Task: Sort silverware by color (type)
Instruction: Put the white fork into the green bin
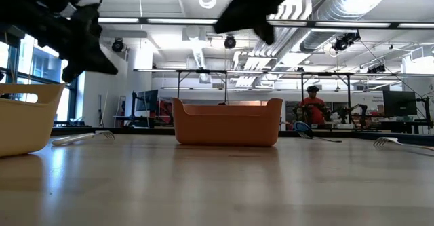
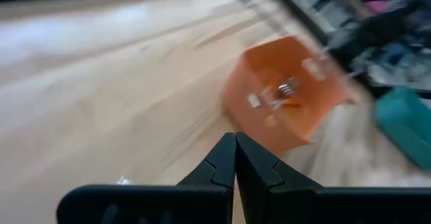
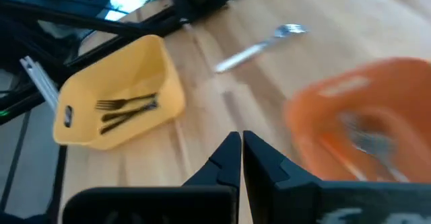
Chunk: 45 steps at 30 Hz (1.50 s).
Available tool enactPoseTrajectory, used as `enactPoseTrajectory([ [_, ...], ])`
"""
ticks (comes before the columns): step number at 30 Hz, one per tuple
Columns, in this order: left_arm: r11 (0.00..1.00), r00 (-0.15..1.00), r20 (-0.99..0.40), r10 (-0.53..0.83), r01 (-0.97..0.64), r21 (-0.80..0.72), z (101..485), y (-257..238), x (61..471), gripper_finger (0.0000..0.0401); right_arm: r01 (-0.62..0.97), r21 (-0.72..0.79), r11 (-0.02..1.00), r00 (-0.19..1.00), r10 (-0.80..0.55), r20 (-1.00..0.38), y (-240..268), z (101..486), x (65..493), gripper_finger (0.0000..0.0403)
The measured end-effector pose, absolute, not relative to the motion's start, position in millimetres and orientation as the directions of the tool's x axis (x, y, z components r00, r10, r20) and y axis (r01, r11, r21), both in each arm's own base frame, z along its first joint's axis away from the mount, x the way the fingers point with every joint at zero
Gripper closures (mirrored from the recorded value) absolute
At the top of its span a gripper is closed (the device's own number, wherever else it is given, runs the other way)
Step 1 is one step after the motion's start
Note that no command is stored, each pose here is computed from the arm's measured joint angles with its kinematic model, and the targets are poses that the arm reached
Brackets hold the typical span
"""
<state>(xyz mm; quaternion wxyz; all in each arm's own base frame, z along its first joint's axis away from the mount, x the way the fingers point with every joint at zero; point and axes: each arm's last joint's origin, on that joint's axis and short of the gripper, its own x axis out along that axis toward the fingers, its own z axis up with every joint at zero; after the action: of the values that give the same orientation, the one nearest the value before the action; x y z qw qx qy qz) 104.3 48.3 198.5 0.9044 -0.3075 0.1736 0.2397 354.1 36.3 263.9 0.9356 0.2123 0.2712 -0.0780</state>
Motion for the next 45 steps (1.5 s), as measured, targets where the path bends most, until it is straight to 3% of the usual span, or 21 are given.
enactPoseTrajectory([
  [11,0.488,0.596,-0.711,0.373,-0.778,-0.396,180,40,129,0.04,0.319,0.384,0.867,0.886,-0.129,-0.446,3,280,246,0.0403],
  [19,0.368,0.461,-0.825,0.325,-0.866,-0.339,177,28,150,0.0369,0.38,0.412,0.829,0.856,-0.146,-0.495,-1,293,197,0.0403],
  [33,0.189,0.239,-0.923,0.301,-0.964,-0.188,145,19,174,0.0276,0.398,0.355,0.846,0.834,-0.173,-0.524,-2,293,187,0.0403],
  [41,0.164,0.205,-0.917,0.341,-0.974,-0.156,127,21,188,0.027,0.393,0.343,0.854,0.834,-0.173,-0.524,-2,293,187,0.0403],
  [45,0.164,0.178,-0.92,0.349,-0.978,-0.127,121,21,190,0.0292,0.394,0.347,0.851,0.834,-0.173,-0.523,-2,293,187,0.0403],
])
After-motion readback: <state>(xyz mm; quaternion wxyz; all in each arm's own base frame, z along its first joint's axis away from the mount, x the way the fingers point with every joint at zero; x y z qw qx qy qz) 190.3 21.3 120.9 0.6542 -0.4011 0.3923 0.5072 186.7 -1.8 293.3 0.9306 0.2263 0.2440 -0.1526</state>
